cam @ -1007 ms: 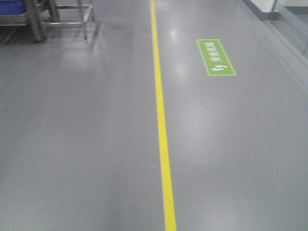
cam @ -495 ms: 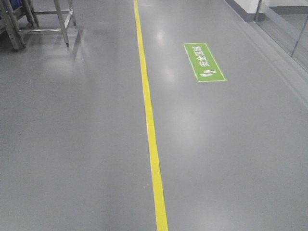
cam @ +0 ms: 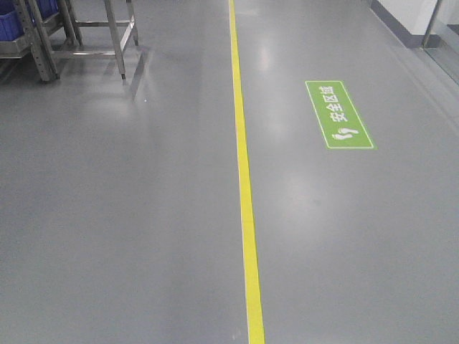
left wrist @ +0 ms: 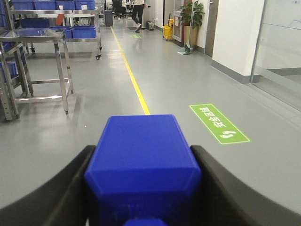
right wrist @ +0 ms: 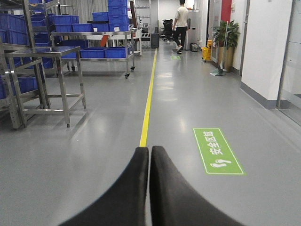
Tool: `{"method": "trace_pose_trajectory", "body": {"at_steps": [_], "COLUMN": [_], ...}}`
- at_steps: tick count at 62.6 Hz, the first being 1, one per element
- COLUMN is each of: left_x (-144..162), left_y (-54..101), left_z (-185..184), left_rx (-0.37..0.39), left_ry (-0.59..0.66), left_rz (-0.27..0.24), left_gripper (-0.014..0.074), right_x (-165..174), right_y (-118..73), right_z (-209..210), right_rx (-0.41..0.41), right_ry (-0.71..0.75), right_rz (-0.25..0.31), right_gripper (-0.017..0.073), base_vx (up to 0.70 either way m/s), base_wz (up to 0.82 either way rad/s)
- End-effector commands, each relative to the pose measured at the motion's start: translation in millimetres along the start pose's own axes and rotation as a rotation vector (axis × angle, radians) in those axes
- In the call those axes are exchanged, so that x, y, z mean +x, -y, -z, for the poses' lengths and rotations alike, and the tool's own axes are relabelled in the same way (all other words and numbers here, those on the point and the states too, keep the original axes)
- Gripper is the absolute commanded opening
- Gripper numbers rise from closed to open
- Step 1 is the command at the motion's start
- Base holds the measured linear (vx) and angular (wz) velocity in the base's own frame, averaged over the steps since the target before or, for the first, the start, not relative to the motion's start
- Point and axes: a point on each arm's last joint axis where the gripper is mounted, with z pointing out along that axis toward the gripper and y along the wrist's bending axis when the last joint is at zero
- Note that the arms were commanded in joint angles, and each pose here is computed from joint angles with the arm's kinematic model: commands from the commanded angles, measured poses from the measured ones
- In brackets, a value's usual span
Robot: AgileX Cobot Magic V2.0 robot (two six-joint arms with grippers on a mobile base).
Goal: Pour parts from conveyor to right shelf
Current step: 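Drive along the yellow floor line carrying the block in the left gripper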
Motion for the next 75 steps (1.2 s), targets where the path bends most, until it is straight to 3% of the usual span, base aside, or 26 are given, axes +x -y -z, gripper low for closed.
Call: {"method": "trace_pose_trajectory", "body": {"at_steps": [1, 75], "left_x": [-15.5, -15.5], "left_y": [0.2, 0.2], "left_z": [4.5, 4.5], "left_rx": [0.013, 0.013], "left_ry": [0.113, 0.113], "left_rz": [0.005, 0.005], "left_gripper": [-0.0006, -0.0006], "right_x": [-0.8, -0.8], "right_y": [0.6, 0.6], "right_z": [-1.5, -1.5], "right_rx": [0.006, 0.006], "right_ry": [0.045, 0.045], "right_rz": [0.013, 0.013], "right_gripper": [-0.0009, -0.0009], "base_vx": [0.58, 0.75], "base_wz": [0.09, 0.01]}}
